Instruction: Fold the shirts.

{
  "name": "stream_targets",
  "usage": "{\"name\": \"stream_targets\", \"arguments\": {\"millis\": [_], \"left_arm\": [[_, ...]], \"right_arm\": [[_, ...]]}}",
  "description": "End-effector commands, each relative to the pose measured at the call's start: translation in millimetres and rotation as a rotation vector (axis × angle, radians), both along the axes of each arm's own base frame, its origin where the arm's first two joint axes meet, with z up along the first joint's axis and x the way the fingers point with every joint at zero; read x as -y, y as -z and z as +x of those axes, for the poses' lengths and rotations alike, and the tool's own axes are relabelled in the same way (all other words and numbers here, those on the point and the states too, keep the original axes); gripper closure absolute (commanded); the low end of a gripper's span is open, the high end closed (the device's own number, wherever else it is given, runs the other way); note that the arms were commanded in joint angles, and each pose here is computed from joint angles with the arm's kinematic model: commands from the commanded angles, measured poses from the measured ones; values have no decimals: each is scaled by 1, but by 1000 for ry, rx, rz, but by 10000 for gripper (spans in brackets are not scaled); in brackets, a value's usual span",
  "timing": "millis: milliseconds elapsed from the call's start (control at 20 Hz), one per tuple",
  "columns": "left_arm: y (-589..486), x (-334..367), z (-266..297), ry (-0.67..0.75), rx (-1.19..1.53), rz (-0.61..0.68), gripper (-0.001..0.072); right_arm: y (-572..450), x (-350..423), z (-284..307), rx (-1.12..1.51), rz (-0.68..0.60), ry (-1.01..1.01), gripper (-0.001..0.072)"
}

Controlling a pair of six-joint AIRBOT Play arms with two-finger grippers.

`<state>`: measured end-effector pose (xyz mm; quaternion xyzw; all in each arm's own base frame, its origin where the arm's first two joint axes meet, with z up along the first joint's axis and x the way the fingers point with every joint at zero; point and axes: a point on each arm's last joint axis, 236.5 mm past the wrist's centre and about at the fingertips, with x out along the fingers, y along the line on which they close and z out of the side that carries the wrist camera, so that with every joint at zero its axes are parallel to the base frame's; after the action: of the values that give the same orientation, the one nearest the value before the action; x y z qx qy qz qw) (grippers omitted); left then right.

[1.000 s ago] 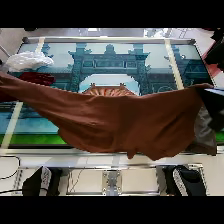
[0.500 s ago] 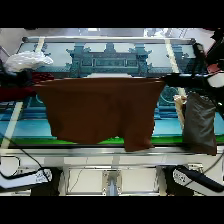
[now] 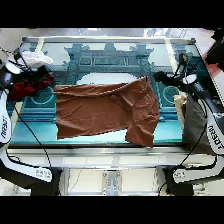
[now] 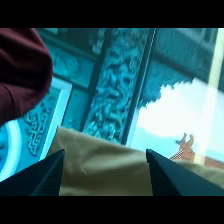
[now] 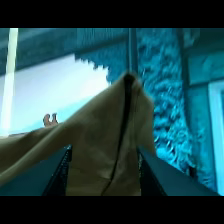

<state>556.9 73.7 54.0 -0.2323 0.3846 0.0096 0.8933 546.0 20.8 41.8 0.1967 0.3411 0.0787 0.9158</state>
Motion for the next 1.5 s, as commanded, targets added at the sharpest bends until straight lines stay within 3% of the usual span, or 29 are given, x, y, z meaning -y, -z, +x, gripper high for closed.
{"name": "stream_targets", "arguments": {"millis": [0,150,350,550,700,1450], "left_arm": [[-47,-45,-49,-34,-24,43,112],[-44,-85,-139,-168,-120,49,113],[35,-52,-272,-446,-308,-228,114],[103,32,-359,-426,-583,-581,114],[118,51,-369,-450,-598,-666,115],[150,60,-362,-545,-563,-761,117]], "right_arm": [[-41,36,-27,-33,-102,-41,259],[-40,74,-93,-198,-106,-49,259],[-13,78,-142,-340,49,-40,258],[-26,65,-132,-272,110,-74,258],[-30,58,-132,-257,128,-103,258],[-54,39,-122,-170,217,-141,259]]}}
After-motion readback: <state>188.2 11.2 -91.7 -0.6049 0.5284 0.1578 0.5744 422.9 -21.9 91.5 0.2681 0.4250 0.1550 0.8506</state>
